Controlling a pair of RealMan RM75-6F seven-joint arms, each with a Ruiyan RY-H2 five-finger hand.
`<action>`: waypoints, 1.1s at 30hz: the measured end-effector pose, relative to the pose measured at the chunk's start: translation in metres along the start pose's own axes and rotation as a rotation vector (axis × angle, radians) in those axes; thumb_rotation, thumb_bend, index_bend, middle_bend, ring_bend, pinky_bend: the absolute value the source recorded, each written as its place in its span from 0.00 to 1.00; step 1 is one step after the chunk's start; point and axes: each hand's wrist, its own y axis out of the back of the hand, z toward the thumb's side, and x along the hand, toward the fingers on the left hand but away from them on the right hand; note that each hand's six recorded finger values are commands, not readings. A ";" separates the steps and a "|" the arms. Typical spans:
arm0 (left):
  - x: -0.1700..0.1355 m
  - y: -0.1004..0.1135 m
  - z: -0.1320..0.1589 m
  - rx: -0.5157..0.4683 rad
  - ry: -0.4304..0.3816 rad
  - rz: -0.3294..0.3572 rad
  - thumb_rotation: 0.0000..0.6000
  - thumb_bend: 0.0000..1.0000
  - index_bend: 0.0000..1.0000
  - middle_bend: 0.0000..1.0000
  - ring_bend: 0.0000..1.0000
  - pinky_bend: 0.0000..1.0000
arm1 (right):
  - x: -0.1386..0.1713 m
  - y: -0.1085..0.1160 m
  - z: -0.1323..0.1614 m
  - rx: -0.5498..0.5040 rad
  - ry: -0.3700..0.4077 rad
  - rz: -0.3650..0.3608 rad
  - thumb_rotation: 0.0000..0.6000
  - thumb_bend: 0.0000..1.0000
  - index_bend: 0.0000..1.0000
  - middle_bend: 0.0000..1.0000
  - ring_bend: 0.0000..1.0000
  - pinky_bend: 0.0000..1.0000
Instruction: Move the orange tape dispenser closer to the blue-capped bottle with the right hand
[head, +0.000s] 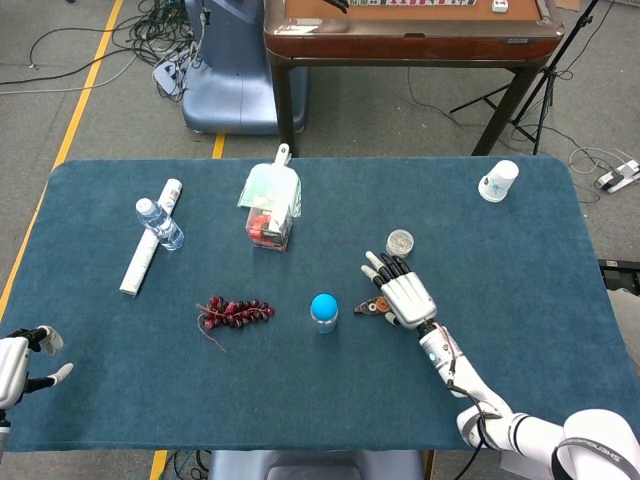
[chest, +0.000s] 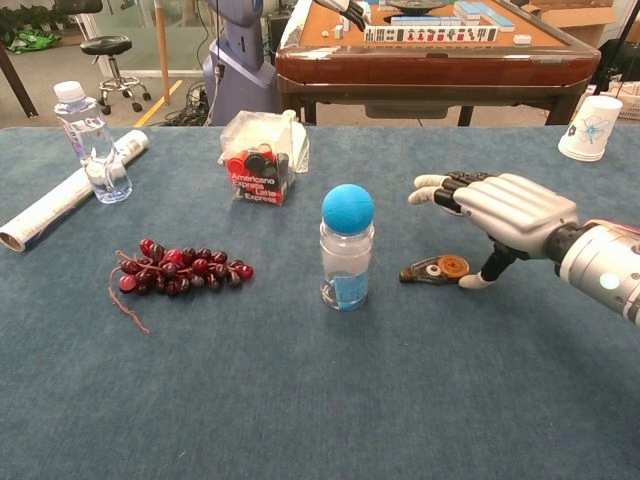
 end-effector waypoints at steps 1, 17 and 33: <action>0.000 0.000 0.000 0.000 0.001 0.000 1.00 0.13 0.56 0.58 0.52 0.65 | -0.001 0.000 0.001 0.000 0.002 -0.002 1.00 0.00 0.13 0.03 0.01 0.12; 0.001 0.000 -0.004 -0.002 0.016 -0.004 1.00 0.13 0.56 0.58 0.52 0.65 | -0.023 0.001 0.000 -0.003 -0.027 -0.003 1.00 0.00 0.13 0.03 0.01 0.12; 0.001 0.003 -0.009 -0.008 0.032 -0.001 1.00 0.13 0.56 0.58 0.52 0.65 | -0.044 0.005 0.005 -0.041 -0.034 -0.026 1.00 0.00 0.13 0.03 0.01 0.12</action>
